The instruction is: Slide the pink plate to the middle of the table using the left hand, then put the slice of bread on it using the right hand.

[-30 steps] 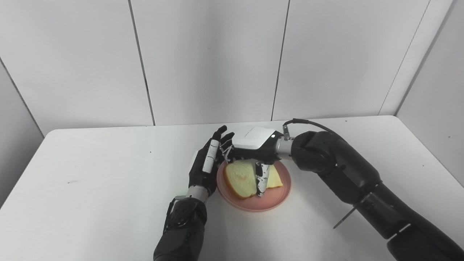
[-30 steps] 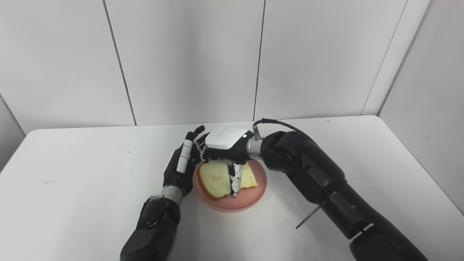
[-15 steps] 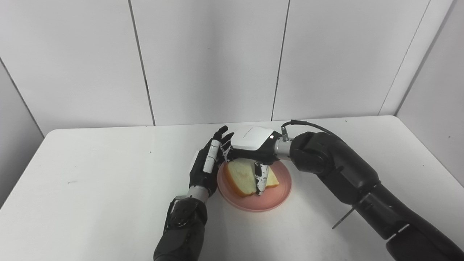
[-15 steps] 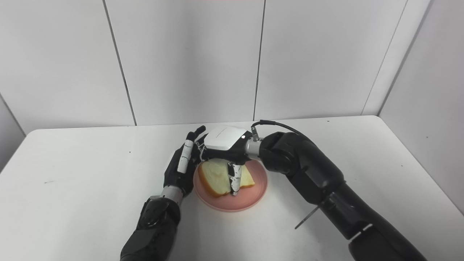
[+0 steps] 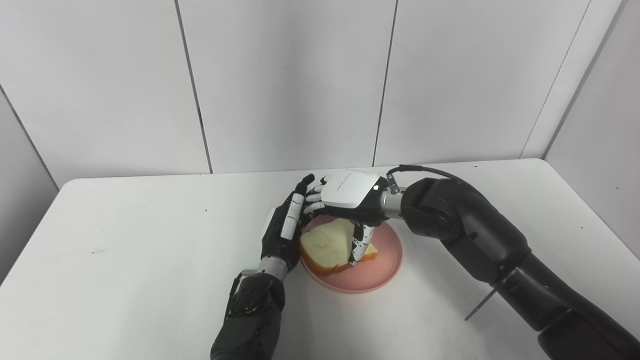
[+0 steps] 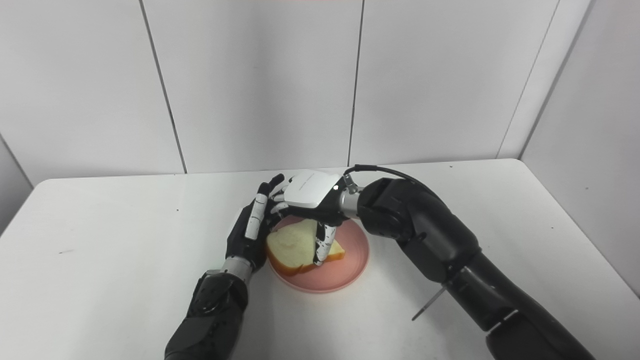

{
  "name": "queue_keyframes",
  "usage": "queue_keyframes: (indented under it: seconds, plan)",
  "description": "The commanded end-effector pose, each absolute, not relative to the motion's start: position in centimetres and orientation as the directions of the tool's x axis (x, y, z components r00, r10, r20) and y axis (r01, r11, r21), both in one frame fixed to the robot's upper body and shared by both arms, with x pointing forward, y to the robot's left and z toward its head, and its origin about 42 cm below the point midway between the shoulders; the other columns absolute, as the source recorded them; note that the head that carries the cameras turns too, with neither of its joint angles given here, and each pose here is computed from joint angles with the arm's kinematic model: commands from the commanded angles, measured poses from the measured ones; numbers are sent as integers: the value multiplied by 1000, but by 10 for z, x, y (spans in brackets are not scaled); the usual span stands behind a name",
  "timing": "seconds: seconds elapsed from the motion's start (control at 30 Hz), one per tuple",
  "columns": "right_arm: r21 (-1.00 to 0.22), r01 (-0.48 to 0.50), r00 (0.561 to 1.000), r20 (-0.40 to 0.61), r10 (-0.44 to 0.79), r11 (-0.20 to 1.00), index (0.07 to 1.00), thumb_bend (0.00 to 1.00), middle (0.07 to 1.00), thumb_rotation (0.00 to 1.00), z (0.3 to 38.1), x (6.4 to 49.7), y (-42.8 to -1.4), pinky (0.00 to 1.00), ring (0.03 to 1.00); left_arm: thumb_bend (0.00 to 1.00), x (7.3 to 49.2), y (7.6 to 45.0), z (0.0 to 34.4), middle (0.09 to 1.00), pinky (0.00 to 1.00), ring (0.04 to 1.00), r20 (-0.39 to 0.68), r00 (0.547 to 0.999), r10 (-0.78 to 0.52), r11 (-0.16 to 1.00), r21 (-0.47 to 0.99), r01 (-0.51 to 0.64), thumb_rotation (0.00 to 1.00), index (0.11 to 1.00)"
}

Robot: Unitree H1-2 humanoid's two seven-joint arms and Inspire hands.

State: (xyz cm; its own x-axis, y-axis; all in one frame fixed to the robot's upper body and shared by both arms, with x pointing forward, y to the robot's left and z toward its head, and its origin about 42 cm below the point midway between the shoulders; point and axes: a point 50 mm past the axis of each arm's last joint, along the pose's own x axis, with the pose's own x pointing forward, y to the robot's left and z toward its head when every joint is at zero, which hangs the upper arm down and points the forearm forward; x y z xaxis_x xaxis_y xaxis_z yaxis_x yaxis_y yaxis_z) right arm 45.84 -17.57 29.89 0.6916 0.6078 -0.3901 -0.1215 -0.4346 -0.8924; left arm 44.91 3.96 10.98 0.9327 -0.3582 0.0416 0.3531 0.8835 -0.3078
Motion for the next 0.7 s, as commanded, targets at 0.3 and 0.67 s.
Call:
queue_keyframes:
  seconds: [0.3, 0.67]
  plan:
    - [-910, -47, 725, -315, 613, -412, 904, 1000, 955, 367, 345, 454, -166, 1000, 981, 918, 411, 61, 45, 800, 794, 831, -176, 923, -343, 894, -362, 263, 788, 861]
    - [-992, -104, 742, -123, 659, -68, 877, 1000, 918, 339, 346, 442, -209, 1000, 948, 926, 414, 69, 52, 813, 814, 839, -133, 947, -292, 903, -365, 227, 792, 834]
